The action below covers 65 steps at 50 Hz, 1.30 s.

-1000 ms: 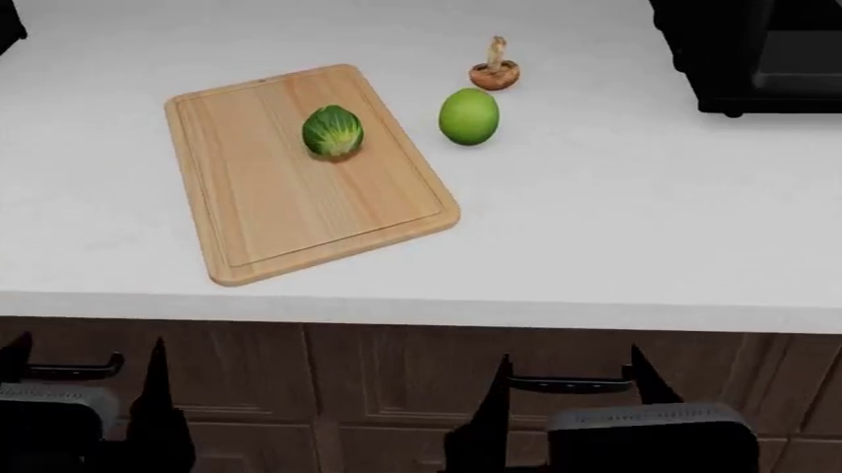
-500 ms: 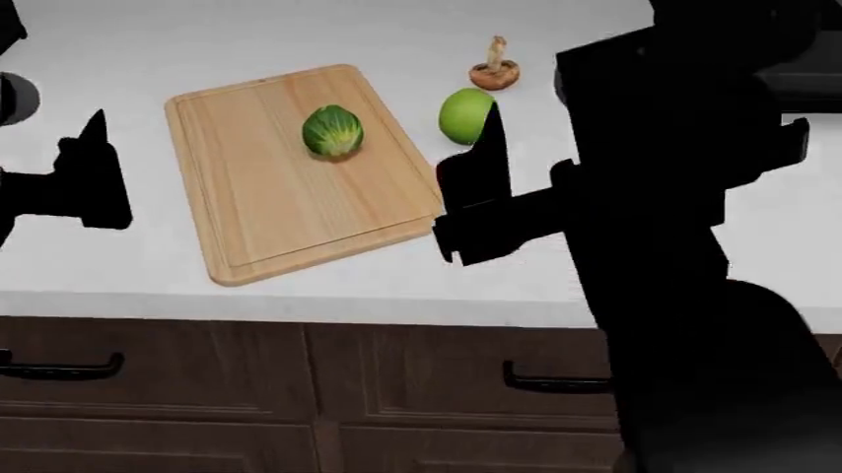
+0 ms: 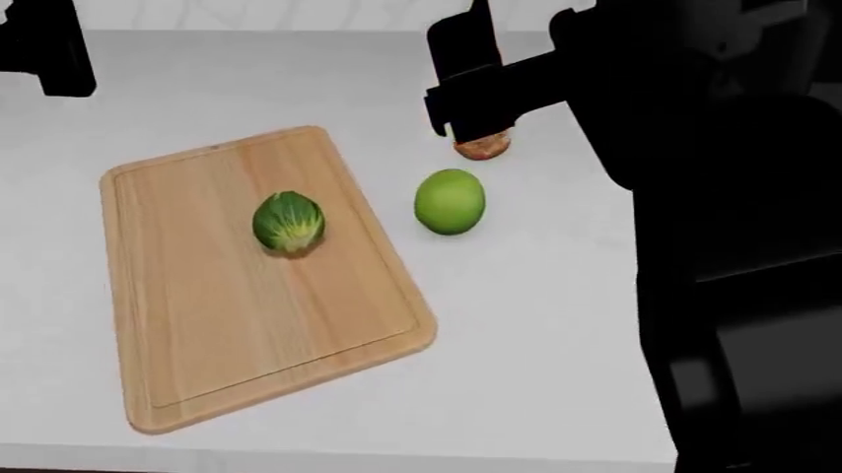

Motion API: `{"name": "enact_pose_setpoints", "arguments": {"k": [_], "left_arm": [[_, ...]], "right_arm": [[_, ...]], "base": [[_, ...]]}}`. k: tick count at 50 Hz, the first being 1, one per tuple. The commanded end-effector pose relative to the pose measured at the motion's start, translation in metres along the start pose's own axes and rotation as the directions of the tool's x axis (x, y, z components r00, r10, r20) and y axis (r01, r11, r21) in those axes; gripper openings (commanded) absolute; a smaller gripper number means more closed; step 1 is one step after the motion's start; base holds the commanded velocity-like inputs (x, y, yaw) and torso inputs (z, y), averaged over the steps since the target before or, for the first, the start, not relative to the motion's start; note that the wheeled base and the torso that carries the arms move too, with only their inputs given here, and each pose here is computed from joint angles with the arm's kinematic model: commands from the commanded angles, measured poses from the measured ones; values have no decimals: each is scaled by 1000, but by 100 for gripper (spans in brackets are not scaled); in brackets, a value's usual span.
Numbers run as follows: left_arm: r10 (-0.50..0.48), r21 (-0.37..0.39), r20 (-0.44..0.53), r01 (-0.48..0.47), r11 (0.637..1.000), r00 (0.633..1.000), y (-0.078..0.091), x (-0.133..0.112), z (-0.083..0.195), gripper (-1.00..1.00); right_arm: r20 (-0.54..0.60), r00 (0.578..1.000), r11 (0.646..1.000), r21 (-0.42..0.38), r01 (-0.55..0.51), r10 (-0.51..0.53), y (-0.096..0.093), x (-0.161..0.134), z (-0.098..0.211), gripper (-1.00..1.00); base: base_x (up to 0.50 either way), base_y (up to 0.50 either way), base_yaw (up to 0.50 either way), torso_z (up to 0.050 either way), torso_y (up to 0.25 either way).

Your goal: Clear the non-vegetable object off the cutting board and place the vegetables onto it.

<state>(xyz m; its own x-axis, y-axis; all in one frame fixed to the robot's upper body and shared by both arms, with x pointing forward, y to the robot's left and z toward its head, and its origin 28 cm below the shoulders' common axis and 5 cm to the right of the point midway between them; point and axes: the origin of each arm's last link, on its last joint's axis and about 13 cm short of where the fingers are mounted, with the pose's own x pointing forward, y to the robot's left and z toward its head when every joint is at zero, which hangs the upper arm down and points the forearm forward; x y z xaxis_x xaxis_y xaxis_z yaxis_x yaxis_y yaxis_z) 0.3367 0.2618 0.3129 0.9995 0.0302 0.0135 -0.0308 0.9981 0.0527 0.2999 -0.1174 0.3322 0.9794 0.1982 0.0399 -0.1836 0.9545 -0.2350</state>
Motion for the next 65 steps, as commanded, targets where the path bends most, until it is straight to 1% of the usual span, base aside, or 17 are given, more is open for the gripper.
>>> {"name": "enact_pose_setpoints", "arguments": {"k": [1,7,14,28,31,39,42,44,53,54,56,57,58,61,62,63,65], "left_arm": [[-63,-53,28,64,997,998,-1,0,12,100],[-64,-65,35,66,996,997,3,-2,14,100],[-57,-67,28,59,996,998,7,1,8,100],[-56,-66,35,58,996,998,6,-1,9,100],[-54,-65,35,56,996,998,7,-1,8,100],[-49,-71,39,52,996,998,9,-2,10,100],[-46,-72,40,49,996,998,10,-2,10,100],[-44,-73,41,47,996,998,10,-2,10,100],[-43,-74,43,46,996,998,10,-4,11,100],[-43,-74,44,46,996,998,10,-3,11,100],[-43,-74,42,46,996,998,10,-3,10,100],[-43,-74,42,46,996,998,10,-3,10,100],[-43,-72,42,46,996,998,10,-3,9,100],[-44,-70,42,47,996,998,10,-3,10,100],[-45,-71,43,48,996,998,10,-3,10,100],[-46,-71,42,49,996,998,9,-3,10,100],[-45,-70,39,48,996,998,10,-3,8,100]], "right_arm": [[18,1000,1000,10,-17,16,0,1,6,100],[20,999,999,-24,-26,26,3,0,11,100],[7,999,999,-30,-33,34,6,0,6,100],[-11,999,999,-36,-40,40,8,0,0,100],[-16,999,997,-56,-45,44,9,0,-2,100],[-23,998,996,-65,-54,53,12,-1,-4,100],[-28,998,995,-81,-57,55,13,-2,-5,100],[-28,998,996,-68,-57,55,13,-2,-5,100],[-37,997,995,-74,-65,62,13,-3,-7,100],[-39,997,994,-94,-64,61,14,-3,-7,100],[-39,997,997,-42,-69,67,13,-3,-8,100],[-23,998,997,-42,-64,63,13,-4,-8,100],[-38,997,997,-43,-67,65,13,-4,-8,100],[-24,995,995,-15,-97,97,15,-9,-6,100],[-33,994,994,-23,-106,106,16,-11,-5,100],[-23,990,990,-12,-139,138,18,-13,-4,100],[-26,985,986,-1,-170,169,20,-15,-4,100]], "base": [[500,-180,0,0,0],[500,-91,0,0,0],[500,0,0,0,2],[500,0,0,0,1],[500,13,0,0,3],[500,122,0,0,1],[500,176,0,0,0],[500,180,0,0,0],[500,177,0,0,1],[500,180,0,0,0],[500,176,0,0,0],[500,145,0,0,0],[348,62,0,0,0],[0,0,0,0,0],[0,0,0,0,0],[0,0,0,0,0],[0,0,0,0,0]]}}
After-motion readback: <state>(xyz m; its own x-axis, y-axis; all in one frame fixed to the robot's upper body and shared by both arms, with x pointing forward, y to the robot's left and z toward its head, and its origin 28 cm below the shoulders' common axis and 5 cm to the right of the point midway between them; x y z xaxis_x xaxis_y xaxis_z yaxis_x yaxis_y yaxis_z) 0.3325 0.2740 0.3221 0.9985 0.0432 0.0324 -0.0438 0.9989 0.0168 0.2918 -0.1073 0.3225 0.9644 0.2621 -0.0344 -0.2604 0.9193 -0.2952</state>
